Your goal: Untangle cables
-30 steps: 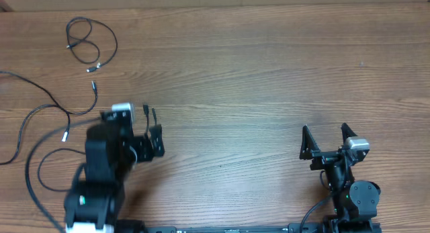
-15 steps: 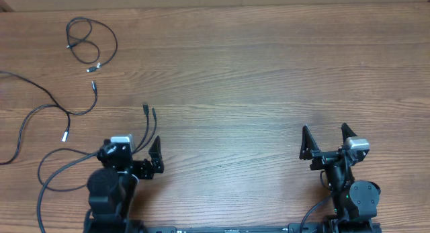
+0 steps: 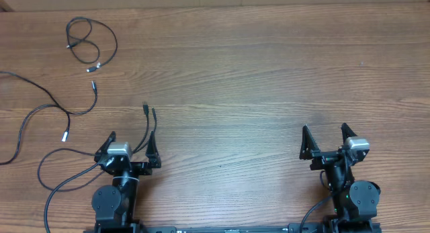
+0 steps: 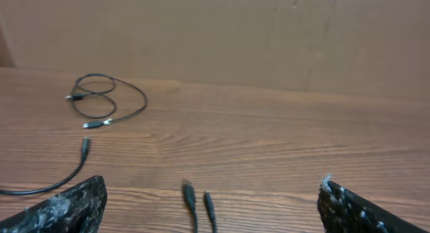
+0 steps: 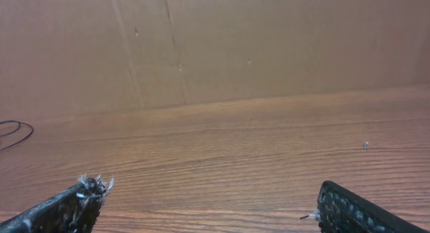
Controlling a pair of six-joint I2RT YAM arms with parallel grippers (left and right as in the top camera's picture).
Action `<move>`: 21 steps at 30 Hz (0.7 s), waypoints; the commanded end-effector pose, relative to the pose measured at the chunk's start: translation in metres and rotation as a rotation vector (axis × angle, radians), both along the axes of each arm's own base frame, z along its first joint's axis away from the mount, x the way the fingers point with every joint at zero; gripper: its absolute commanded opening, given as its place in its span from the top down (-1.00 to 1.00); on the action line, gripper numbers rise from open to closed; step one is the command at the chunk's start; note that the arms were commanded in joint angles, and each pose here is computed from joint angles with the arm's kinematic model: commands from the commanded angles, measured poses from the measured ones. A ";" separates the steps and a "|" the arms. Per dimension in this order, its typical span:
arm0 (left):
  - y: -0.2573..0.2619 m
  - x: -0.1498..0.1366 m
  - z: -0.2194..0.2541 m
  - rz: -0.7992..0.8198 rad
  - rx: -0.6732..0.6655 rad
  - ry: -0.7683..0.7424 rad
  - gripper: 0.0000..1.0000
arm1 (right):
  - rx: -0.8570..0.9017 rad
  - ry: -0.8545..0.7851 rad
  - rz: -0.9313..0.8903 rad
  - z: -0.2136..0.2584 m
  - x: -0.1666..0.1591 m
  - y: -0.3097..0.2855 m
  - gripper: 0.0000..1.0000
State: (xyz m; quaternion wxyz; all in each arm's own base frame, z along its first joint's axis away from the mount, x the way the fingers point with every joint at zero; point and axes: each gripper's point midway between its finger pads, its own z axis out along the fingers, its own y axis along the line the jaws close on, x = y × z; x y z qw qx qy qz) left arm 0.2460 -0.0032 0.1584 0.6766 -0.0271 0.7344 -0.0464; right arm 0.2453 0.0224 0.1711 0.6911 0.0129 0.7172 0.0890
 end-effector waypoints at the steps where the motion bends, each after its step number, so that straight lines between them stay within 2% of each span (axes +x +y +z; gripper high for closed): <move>1: 0.011 0.000 0.004 0.063 -0.006 -0.029 -0.99 | 0.004 -0.005 -0.009 -0.001 0.000 -0.001 -1.00; 21: 0.013 0.000 -0.002 0.074 0.024 -0.004 -0.99 | 0.004 -0.005 -0.009 -0.001 0.000 -0.001 -1.00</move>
